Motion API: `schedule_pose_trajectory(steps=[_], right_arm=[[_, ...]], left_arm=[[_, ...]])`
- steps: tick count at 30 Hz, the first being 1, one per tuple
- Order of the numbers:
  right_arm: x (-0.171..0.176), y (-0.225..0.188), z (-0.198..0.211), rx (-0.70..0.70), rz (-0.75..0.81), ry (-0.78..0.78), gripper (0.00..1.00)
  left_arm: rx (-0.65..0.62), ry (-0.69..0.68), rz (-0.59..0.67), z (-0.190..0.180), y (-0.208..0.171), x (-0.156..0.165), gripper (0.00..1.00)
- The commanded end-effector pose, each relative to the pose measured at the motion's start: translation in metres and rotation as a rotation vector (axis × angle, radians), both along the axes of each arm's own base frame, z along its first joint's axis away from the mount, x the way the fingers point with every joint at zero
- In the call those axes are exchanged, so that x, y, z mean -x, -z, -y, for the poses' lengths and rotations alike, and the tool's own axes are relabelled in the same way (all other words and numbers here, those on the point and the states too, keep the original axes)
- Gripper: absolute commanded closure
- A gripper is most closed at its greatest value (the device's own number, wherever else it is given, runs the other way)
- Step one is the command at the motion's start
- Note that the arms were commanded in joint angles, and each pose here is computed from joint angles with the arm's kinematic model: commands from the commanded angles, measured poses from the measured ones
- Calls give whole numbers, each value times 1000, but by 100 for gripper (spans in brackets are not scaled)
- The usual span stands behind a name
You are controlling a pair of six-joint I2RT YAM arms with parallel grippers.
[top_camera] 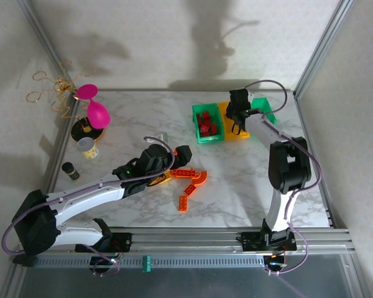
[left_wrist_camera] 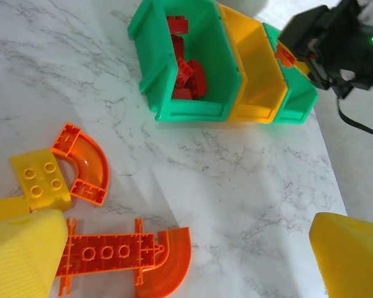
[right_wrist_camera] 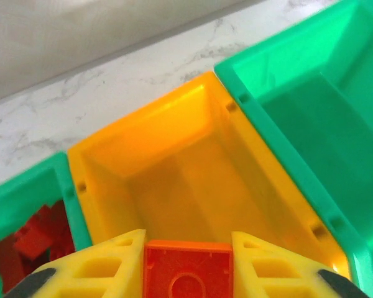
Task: Sort the legos into containers by color
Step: Place the lego in the container, then move the lego to the center of the table.
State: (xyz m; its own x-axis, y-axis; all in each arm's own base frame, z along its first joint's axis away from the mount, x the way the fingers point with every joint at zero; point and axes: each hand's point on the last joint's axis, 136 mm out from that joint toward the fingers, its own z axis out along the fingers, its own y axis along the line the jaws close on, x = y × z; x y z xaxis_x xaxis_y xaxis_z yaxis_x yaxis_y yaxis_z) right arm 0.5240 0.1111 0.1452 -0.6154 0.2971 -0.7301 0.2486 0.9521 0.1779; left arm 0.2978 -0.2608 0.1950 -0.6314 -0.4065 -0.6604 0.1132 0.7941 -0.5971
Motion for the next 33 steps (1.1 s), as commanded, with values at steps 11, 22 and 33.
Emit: schedule_pose_trajectory(steps=[11, 22, 33], right_arm=[[5, -20, -10, 8, 8, -73, 45], [110, -8, -65, -22, -64, -267, 36], [182, 37, -157, -24, -148, -481, 29]], left_arm=[[32, 23, 49, 9, -24, -6, 0], [18, -40, 8, -21, -4, 12, 0], [-4, -178, -23, -64, 19, 25, 0]])
